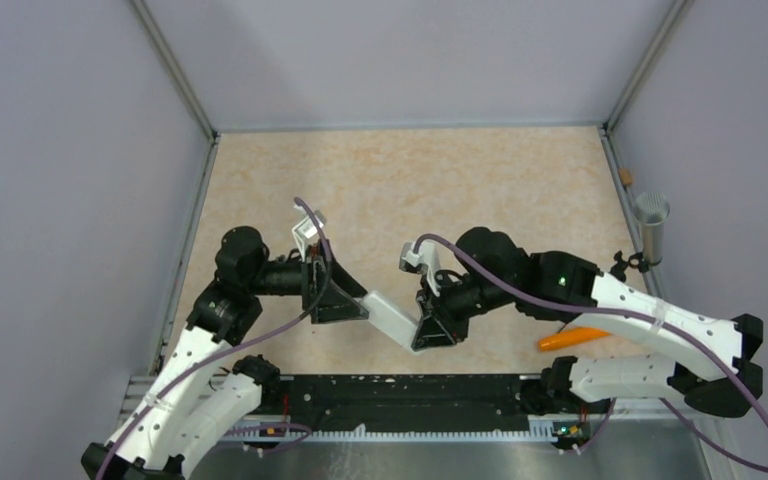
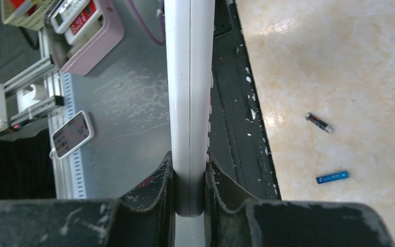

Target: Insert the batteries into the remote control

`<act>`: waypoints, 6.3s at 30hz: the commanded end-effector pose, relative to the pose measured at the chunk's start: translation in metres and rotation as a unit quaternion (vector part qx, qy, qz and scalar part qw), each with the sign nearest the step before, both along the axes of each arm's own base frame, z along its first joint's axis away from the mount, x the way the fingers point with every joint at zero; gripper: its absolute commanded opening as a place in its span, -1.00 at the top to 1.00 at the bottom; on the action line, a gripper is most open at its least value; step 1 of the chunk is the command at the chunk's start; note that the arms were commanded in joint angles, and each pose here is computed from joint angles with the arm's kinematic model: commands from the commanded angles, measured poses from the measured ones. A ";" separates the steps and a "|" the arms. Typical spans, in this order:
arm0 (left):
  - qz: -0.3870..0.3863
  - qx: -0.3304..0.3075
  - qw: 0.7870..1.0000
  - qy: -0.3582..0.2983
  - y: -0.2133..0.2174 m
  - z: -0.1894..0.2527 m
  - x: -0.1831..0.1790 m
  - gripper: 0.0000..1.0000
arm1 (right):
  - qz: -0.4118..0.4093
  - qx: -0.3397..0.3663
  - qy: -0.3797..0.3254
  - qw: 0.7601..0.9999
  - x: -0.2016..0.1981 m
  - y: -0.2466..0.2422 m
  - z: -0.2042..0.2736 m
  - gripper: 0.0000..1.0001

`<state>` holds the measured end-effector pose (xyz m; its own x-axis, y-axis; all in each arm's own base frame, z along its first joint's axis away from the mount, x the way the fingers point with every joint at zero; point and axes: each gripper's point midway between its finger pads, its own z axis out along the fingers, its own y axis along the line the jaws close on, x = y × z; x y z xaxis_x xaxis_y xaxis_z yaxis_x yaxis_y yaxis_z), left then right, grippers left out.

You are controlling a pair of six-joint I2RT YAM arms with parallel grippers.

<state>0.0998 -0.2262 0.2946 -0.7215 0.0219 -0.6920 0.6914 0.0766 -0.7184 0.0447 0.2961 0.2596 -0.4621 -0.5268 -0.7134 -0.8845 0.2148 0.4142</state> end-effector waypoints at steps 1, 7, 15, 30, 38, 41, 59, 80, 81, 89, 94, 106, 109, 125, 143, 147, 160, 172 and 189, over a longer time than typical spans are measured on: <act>-0.044 -0.024 0.997 -0.053 0.001 0.020 -0.017 -0.97 | 0.050 0.048 0.013 0.998 -0.011 0.010 0.036 1.00; -0.055 -0.032 0.995 -0.080 0.003 0.025 -0.030 -0.95 | 0.066 0.047 0.034 0.996 -0.009 0.017 0.046 1.00; -0.055 -0.037 0.993 -0.098 0.005 0.031 -0.034 -0.71 | 0.087 0.036 0.078 0.992 -0.010 0.028 0.037 1.00; -0.045 -0.032 0.993 -0.100 0.004 0.027 -0.030 -0.12 | 0.094 0.033 0.101 0.990 -0.004 0.036 0.035 1.00; -0.053 -0.033 0.994 -0.093 0.003 0.026 -0.032 0.23 | 0.094 0.035 0.101 0.990 0.001 0.039 0.037 1.00; -0.050 -0.032 0.994 -0.090 0.003 0.024 -0.031 0.59 | 0.094 0.033 0.103 0.990 0.002 0.040 0.036 1.00; 0.076 -0.011 0.996 -0.051 0.001 -0.002 0.008 1.00 | -0.124 0.052 0.026 0.991 0.060 0.011 0.012 -0.21; 0.166 -0.087 0.982 0.029 0.001 -0.014 0.035 1.00 | -0.302 0.199 0.083 0.929 0.083 -0.008 -0.010 -0.40; 0.162 -0.096 0.982 0.031 0.000 -0.012 0.034 1.00 | -0.301 0.211 0.086 0.926 0.084 -0.005 -0.007 -0.40; 0.151 -0.123 0.979 0.052 -0.001 -0.010 0.031 1.00 | -0.312 0.275 0.117 0.902 0.090 0.004 -0.003 -0.38; 0.148 -0.126 0.979 0.059 -0.002 -0.014 0.031 1.00 | -0.309 0.302 0.117 0.894 0.091 0.004 0.006 -0.35; 0.152 -0.117 0.980 0.058 -0.003 -0.017 0.034 1.00 | -0.308 0.321 0.115 0.888 0.090 0.001 0.014 -0.13; 0.155 -0.117 0.979 0.058 -0.002 -0.016 0.035 1.00 | -0.306 0.322 0.116 0.888 0.090 0.002 0.015 -0.08; 0.148 -0.126 0.979 0.062 -0.004 -0.012 0.036 1.00 | -0.290 0.327 0.131 0.890 0.087 0.011 0.010 0.05; 0.157 -0.126 0.977 0.069 -0.004 -0.015 0.038 1.00 | -0.274 0.336 0.129 0.892 0.080 0.009 0.012 1.00; 0.169 -0.132 0.974 0.068 -0.002 -0.013 0.041 1.00 | -0.286 0.340 0.123 0.888 0.078 -0.004 0.013 1.00; 0.202 -0.133 0.968 0.072 0.002 -0.014 0.051 1.00 | -0.307 0.342 0.117 0.880 0.073 -0.026 0.008 1.00; 0.265 -0.092 0.958 0.055 0.015 -0.020 0.063 1.00 | -0.365 0.302 0.096 0.876 0.090 -0.035 -0.006 1.00; 0.326 0.004 0.941 0.089 0.028 -0.068 0.078 1.00 | -0.433 0.148 0.085 0.885 0.163 0.000 -0.087 1.00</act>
<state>0.1731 -0.1992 0.2224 -0.7093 -0.4523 -0.5407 0.3459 0.4450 -0.8260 0.1811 0.2841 0.1562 -0.7488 0.2360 -0.6193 -0.3358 0.6705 0.6615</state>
